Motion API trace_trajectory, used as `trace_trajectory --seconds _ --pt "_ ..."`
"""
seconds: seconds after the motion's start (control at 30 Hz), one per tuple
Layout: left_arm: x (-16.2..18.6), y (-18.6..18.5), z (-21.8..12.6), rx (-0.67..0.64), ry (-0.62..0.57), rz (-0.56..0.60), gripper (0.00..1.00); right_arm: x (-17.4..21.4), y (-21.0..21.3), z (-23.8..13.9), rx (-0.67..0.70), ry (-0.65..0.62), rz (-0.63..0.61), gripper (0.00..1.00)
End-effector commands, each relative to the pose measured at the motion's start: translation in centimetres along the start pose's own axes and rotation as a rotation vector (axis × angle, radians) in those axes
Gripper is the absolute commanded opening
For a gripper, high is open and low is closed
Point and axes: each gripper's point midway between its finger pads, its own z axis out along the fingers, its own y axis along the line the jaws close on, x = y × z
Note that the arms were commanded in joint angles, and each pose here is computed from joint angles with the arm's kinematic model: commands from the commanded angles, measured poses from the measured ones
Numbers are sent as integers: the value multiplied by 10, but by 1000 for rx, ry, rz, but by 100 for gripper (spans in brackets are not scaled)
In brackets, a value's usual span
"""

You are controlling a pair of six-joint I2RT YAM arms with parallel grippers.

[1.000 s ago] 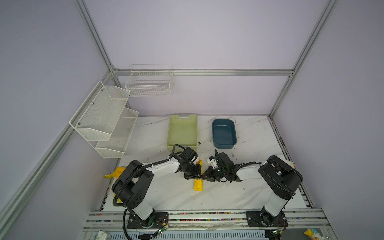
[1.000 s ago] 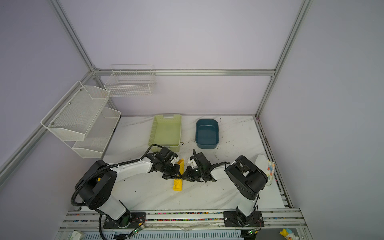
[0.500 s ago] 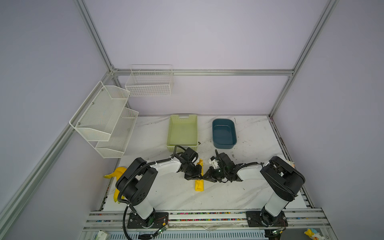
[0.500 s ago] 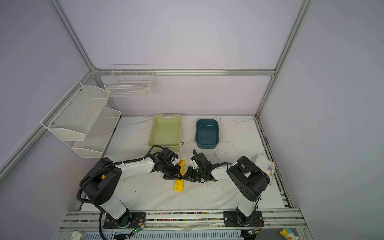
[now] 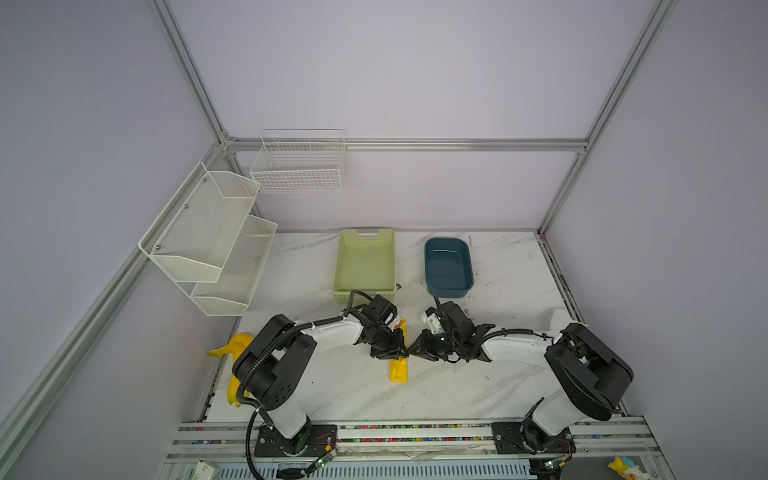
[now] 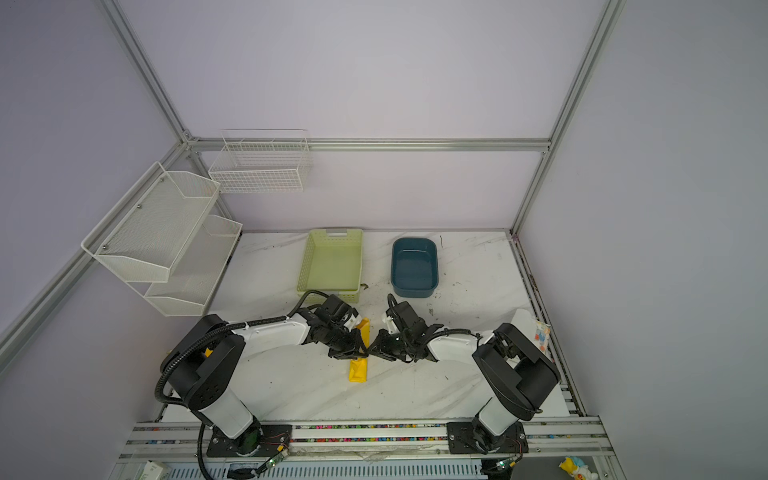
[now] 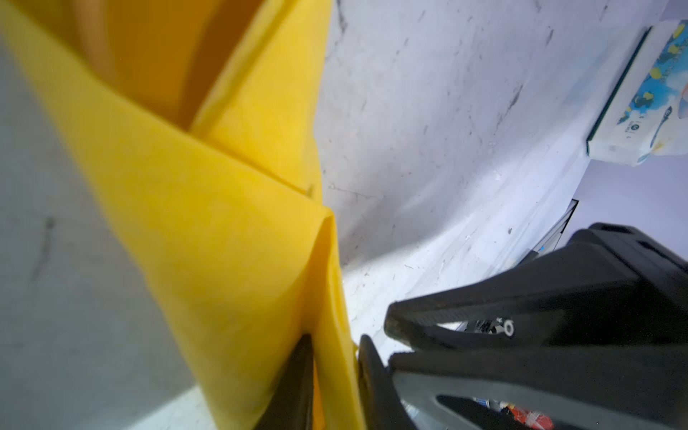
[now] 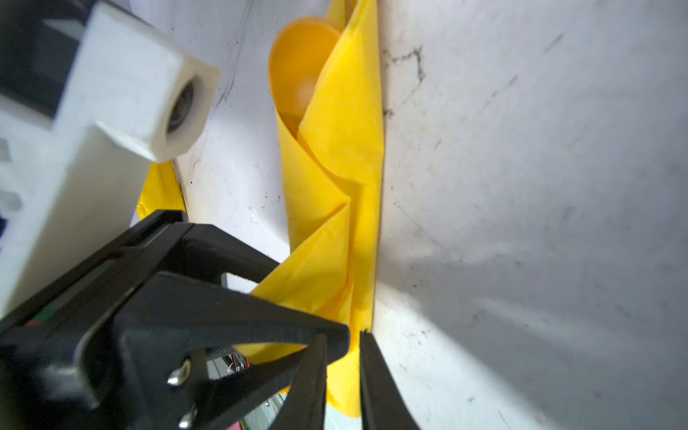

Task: Place the utensils on the paper napkin and roll it up
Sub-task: 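Pull the right gripper back along the napkin roll away from the left gripper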

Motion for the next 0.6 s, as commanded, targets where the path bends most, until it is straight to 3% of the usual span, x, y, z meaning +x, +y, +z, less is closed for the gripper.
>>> trace_trajectory --seconds 0.0,0.33,0.57 --pt "0 -1 -1 1 -14 9 31 -3 1 -9 29 -28 4 21" --pt "-2 -11 -4 54 -27 13 50 4 6 -29 -16 -90 58 21" --pt "-3 -17 -4 97 -35 16 53 19 10 -29 -51 -116 60 32"
